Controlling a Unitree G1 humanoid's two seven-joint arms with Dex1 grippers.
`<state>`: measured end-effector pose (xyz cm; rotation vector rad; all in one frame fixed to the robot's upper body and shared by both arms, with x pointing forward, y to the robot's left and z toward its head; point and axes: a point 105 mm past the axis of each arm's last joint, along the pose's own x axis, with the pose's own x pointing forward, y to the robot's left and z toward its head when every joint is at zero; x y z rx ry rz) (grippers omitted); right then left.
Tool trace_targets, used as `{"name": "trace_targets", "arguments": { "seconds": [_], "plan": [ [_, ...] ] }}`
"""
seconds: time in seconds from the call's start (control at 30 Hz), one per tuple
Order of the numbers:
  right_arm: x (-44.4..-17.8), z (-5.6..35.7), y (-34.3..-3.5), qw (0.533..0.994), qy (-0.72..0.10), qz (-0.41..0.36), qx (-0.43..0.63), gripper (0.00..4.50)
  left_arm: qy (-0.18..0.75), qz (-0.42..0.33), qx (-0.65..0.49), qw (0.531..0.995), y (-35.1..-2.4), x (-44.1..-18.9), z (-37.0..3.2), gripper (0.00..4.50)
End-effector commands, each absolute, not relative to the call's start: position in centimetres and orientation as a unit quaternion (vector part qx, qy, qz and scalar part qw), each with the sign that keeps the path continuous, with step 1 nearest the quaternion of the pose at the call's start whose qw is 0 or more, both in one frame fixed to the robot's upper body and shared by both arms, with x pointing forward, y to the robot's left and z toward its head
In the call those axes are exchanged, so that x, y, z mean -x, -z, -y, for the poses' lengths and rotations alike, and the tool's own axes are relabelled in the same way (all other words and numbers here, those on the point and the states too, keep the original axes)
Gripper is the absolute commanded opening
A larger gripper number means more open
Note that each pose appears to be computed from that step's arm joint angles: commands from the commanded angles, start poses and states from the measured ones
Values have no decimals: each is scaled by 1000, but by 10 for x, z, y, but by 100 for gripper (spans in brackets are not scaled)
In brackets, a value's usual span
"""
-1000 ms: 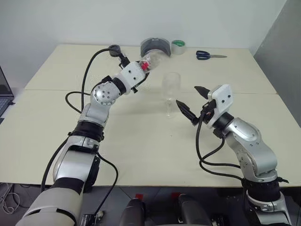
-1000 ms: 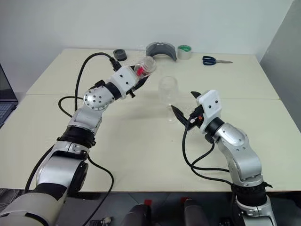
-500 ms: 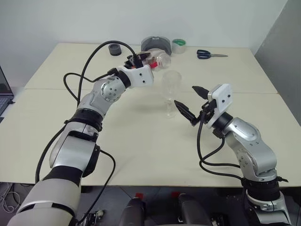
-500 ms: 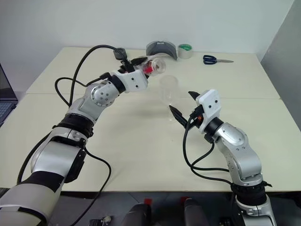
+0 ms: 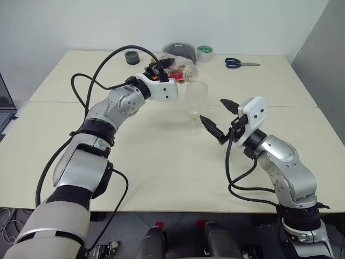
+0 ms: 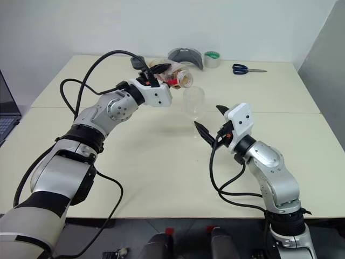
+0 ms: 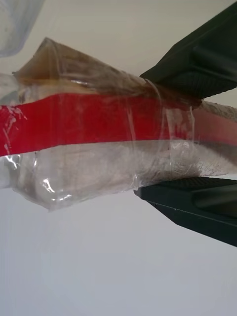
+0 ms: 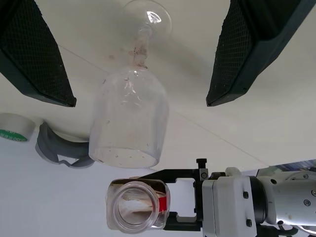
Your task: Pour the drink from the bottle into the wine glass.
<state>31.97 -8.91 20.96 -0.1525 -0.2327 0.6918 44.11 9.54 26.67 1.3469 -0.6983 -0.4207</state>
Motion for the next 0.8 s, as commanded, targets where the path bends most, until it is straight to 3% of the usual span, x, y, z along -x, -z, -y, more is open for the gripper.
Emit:
{"name": "trace_targets", "arguments": {
  "seconds": [0.03,0.8],
  "plan": [
    [-317,88,-218,929,-336,134,75,450,163,356,-611,688,-296,-436,-92,168],
    [-316,82,-213,932,-332,131,67,450,133,360,-653,653,-299,-442,-99,168]
  ]
}}
